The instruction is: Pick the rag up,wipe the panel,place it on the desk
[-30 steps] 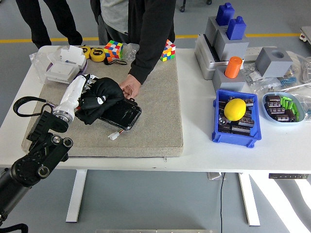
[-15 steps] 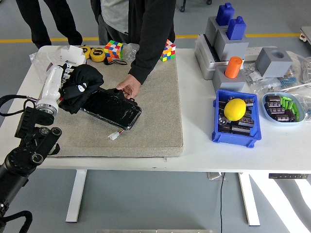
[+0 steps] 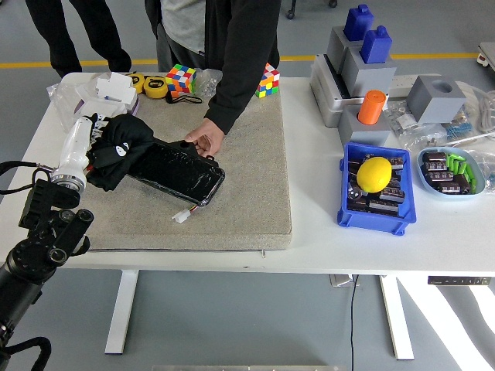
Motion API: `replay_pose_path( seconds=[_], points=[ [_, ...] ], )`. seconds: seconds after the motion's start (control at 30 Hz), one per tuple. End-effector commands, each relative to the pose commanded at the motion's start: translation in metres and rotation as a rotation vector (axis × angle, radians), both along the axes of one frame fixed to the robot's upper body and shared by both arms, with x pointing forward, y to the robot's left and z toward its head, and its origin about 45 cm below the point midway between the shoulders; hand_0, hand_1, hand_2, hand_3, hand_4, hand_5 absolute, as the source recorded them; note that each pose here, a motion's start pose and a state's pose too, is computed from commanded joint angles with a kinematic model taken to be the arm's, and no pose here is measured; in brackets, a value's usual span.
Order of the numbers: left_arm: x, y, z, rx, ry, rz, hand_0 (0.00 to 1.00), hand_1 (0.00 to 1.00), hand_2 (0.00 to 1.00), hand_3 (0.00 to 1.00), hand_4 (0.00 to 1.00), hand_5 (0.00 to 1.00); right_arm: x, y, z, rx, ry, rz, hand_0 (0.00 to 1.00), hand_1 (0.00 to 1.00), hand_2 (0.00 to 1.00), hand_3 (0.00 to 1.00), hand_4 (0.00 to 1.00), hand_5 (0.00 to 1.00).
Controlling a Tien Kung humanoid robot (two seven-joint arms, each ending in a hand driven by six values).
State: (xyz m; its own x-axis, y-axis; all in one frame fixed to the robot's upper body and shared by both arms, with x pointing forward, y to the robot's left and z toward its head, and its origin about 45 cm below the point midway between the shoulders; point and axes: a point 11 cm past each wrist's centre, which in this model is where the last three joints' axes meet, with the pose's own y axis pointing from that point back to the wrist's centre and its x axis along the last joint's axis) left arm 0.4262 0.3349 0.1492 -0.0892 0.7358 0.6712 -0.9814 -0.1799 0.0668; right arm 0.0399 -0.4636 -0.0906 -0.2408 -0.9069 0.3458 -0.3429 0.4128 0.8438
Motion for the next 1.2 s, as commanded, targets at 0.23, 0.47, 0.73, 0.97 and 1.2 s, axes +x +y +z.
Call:
replay_pose_path(
  seconds=[0.23,0.47,0.73,0.97,1.2],
  points=[
    [-0.0034,-0.019,0.0,0.0,0.002,-0.064,0.23,0.268,0.283,0.559,0.662,0.002,0.001,0.0,0.0,0.001,-0.002,0.002,0.534,0.555,0.489,0.521,0.879,0.353],
    [-0.0127,-0.047,-0.004,0.003,0.015,-0.159,0.229,0.264,0.282,0.559,0.662,0.002,0.003,0.0,0.001,0.001,-0.007,0.005,0.534,0.556,0.489,0.521,0.881,0.355],
    [-0.0327,-0.082,-0.011,0.001,0.031,-0.289,0.225,0.262,0.282,0.559,0.663,0.002,0.003,0.0,0.001,0.001,-0.008,0.006,0.534,0.556,0.489,0.521,0.882,0.356],
    [-0.0455,-0.113,-0.013,-0.002,0.037,-0.384,0.224,0.262,0.283,0.559,0.663,0.002,0.004,0.001,0.001,0.002,-0.011,0.007,0.534,0.555,0.49,0.522,0.883,0.356],
    [-0.0529,-0.134,-0.016,0.013,0.046,-0.448,0.221,0.261,0.282,0.559,0.663,0.002,0.004,0.001,0.001,0.003,-0.009,0.01,0.534,0.555,0.49,0.521,0.884,0.357]
  ],
)
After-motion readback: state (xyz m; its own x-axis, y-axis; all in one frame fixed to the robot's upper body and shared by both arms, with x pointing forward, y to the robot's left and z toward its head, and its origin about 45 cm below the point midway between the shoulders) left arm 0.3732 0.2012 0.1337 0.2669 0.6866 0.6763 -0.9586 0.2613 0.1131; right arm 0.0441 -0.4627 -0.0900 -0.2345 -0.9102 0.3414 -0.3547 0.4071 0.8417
